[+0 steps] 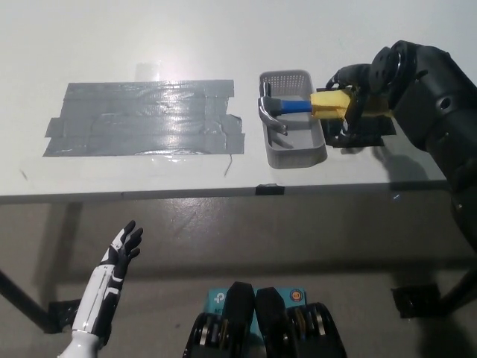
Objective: The robot picks the hammer placed on top of the gray container with right hand and places it on the grey area of the desk
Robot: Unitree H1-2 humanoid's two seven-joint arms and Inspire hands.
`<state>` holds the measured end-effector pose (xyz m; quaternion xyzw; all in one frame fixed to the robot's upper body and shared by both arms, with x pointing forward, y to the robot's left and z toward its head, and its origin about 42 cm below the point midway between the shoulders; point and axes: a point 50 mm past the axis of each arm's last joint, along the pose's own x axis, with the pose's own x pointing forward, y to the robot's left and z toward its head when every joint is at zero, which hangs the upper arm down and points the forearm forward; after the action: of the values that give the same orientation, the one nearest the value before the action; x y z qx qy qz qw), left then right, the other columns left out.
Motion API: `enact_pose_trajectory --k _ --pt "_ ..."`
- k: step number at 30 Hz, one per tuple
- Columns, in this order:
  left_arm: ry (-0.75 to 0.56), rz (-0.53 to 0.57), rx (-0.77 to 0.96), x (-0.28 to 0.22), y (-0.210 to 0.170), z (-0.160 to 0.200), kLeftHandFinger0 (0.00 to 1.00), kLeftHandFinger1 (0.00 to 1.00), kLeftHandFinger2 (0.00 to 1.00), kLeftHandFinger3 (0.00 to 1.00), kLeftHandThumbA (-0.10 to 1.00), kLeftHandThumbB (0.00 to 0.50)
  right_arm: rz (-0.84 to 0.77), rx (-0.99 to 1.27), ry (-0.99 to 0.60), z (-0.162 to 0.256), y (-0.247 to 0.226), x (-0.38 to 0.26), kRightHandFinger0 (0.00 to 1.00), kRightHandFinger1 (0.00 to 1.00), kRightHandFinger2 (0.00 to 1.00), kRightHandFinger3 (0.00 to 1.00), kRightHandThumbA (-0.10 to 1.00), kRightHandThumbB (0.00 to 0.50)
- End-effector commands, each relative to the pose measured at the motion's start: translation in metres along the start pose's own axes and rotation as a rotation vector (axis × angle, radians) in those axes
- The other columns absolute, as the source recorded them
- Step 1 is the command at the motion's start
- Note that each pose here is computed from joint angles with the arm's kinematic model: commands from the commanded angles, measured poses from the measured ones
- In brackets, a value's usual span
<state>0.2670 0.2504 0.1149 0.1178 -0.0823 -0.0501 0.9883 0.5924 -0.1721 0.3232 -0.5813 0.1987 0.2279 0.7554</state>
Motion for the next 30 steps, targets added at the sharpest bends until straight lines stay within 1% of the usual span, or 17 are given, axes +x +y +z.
enact_pose_trajectory --k 1,2,3,4,5,6,8,9,10,14,20,22,24,26,27,28,30 --pt "-0.064 -0.016 0.018 0.008 0.004 0.014 1.0 1.0 1.0 1.0 1.0 0.169 -0.253 -0.002 -0.103 0.015 -0.023 -0.008 1.0 1.0 1.0 1.0 0.86 0.437" --pt "-0.066 -0.017 0.016 0.009 0.004 0.015 1.0 1.0 1.0 1.0 1.0 0.169 -0.307 0.013 -0.132 0.014 -0.024 -0.008 1.0 1.0 1.0 0.9 0.69 0.412" --pt "-0.067 -0.018 0.014 0.009 0.004 0.015 1.0 1.0 1.0 1.0 1.0 0.167 -0.374 -0.007 -0.142 0.014 -0.023 -0.008 0.51 0.6 0.63 0.57 0.24 0.32" --pt "-0.063 -0.018 0.018 0.01 0.004 0.015 1.0 1.0 1.0 1.0 1.0 0.174 -0.428 -0.062 -0.159 0.014 -0.023 -0.008 0.26 0.38 0.47 0.47 -0.03 0.277" --pt "-0.063 -0.019 0.015 0.011 0.004 0.016 1.0 1.0 1.0 1.0 1.0 0.175 -0.46 -0.062 -0.173 0.013 -0.022 -0.008 0.01 0.25 0.43 0.37 -0.1 0.247" --pt "-0.064 -0.021 0.014 0.011 0.004 0.016 1.0 1.0 1.0 1.0 1.0 0.169 -0.491 -0.053 -0.188 0.011 -0.021 -0.008 0.0 0.27 0.53 0.42 -0.1 0.246" --pt "-0.064 -0.023 0.013 0.012 0.004 0.016 1.0 1.0 1.0 1.0 1.0 0.165 -0.529 -0.029 -0.199 0.007 -0.019 -0.007 0.06 0.54 0.85 0.68 -0.1 0.238" --pt "-0.063 -0.023 0.014 0.012 0.004 0.016 1.0 1.0 1.0 1.0 1.0 0.164 -0.534 -0.026 -0.199 0.006 -0.019 -0.007 0.11 0.63 0.95 0.81 -0.1 0.226" --pt "-0.064 -0.024 0.015 0.013 0.004 0.017 1.0 1.0 1.0 1.0 1.0 0.163 -0.538 -0.025 -0.199 0.003 -0.018 -0.006 0.12 0.65 0.97 0.87 -0.1 0.219" --pt "-0.072 -0.03 0.017 0.015 0.003 0.018 1.0 1.0 1.0 1.0 1.0 0.161 -0.555 -0.023 -0.196 -0.005 -0.016 -0.005 0.11 0.65 0.95 0.91 -0.1 0.222" --pt "-0.074 -0.031 0.016 0.019 0.003 0.019 1.0 1.0 1.0 1.0 1.0 0.169 -0.577 -0.004 -0.187 -0.017 -0.017 -0.005 0.12 0.63 0.95 0.88 -0.1 0.188" --pt "-0.073 -0.032 0.012 0.019 0.003 0.019 1.0 1.0 1.0 1.0 1.0 0.177 -0.602 0.012 -0.205 -0.019 -0.019 -0.006 0.13 0.64 0.96 0.86 -0.1 0.201" --pt "-0.075 -0.035 0.014 0.02 0.003 0.019 1.0 1.0 1.0 1.0 1.0 0.176 -0.636 0.049 -0.22 -0.019 -0.021 -0.007 0.14 0.62 0.94 0.73 -0.1 0.221" --pt "-0.076 -0.035 0.012 0.021 0.003 0.019 1.0 1.0 1.0 1.0 1.0 0.176 -0.657 0.099 -0.233 -0.018 -0.027 -0.01 0.13 0.58 0.87 0.48 -0.1 0.216" --pt "-0.077 -0.036 0.016 0.022 0.003 0.018 1.0 1.0 1.0 1.0 1.0 0.171 -0.668 0.109 -0.237 -0.018 -0.028 -0.011 0.1 0.57 0.89 0.57 -0.1 0.173" --pt "-0.077 -0.037 0.019 0.022 0.003 0.018 1.0 1.0 1.0 1.0 1.0 0.172 -0.696 0.116 -0.259 -0.017 -0.031 -0.013 0.07 0.55 0.9 0.72 -0.1 0.163" --pt "-0.074 -0.037 0.015 0.022 0.004 0.018 1.0 1.0 1.0 1.0 1.0 0.172 -0.706 0.153 -0.273 -0.015 -0.036 -0.016 0.08 0.58 0.93 0.86 -0.1 0.145"
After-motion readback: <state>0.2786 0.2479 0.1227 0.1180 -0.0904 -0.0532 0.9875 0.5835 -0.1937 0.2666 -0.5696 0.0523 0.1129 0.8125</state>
